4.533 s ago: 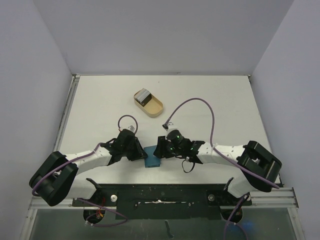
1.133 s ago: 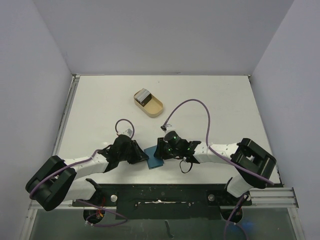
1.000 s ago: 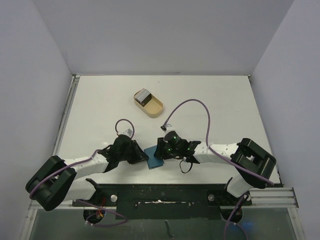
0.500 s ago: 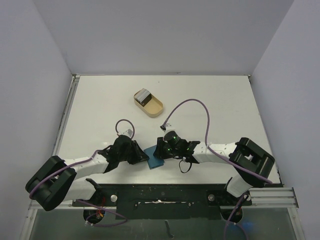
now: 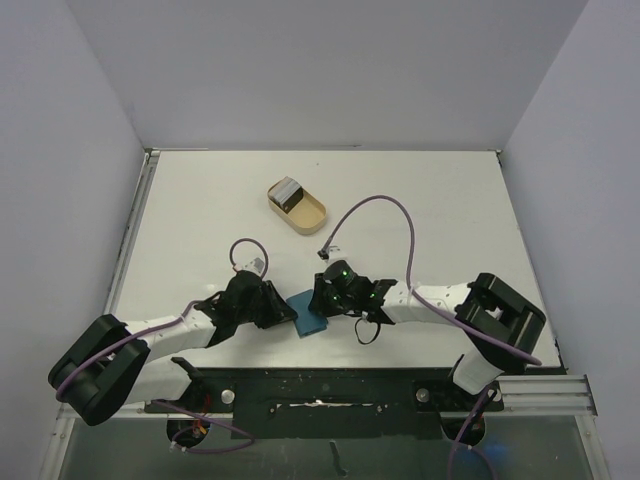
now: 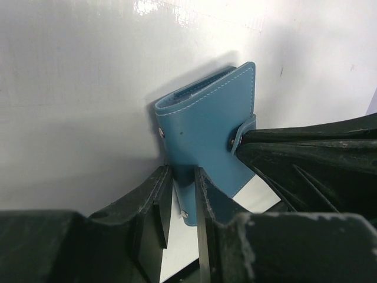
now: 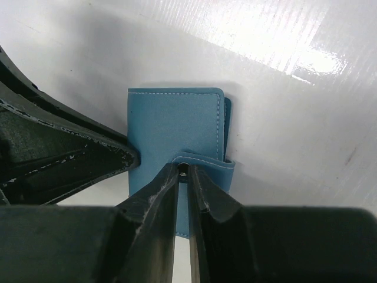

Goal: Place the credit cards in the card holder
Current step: Close the card holder at the center of the board, then reset both arms

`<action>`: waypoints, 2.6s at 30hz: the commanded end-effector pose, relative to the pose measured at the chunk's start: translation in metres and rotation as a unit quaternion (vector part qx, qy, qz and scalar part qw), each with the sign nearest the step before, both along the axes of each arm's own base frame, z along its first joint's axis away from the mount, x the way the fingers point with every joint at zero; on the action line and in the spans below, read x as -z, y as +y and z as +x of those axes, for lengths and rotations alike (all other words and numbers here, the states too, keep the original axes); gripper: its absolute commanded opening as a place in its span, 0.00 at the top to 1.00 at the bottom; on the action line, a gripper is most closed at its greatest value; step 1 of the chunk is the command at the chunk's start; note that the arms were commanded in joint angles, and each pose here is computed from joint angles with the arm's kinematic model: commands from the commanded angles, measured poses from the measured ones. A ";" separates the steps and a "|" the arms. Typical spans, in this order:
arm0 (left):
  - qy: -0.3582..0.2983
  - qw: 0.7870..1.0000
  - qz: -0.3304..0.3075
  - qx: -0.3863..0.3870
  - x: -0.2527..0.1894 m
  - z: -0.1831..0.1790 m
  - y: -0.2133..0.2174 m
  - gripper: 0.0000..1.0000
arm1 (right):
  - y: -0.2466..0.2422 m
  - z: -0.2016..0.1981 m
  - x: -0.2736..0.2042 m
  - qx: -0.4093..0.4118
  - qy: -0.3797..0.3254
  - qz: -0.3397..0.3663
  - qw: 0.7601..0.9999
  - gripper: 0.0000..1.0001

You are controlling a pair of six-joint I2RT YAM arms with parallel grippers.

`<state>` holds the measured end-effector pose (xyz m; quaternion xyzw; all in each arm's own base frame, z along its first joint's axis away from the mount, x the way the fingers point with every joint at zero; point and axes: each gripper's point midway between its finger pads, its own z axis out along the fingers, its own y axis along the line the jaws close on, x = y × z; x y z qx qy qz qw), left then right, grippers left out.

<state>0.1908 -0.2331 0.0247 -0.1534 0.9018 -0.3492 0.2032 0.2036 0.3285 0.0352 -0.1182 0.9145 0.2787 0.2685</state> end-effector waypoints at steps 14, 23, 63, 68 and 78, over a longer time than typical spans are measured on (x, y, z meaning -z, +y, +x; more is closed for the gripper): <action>-0.035 0.999 -0.023 0.008 -0.013 0.009 -0.009 0.81 | -0.037 -0.027 0.064 -0.035 0.050 -0.207 0.976 0.91; -0.037 0.999 -0.022 0.011 -0.014 0.010 -0.011 0.81 | -0.058 -0.044 0.087 -0.049 0.088 -0.271 0.957 0.93; -0.209 0.976 0.065 0.006 -0.176 0.050 0.018 0.30 | -0.072 0.016 -0.139 0.101 -0.186 -0.061 0.975 0.02; -0.274 0.959 0.067 0.001 -0.238 0.048 0.031 0.29 | -0.098 0.017 -0.190 0.145 -0.224 -0.024 0.963 0.02; -0.355 0.932 0.056 -0.040 -0.289 0.031 0.066 0.27 | -0.129 0.009 -0.236 0.200 -0.243 0.039 0.948 0.02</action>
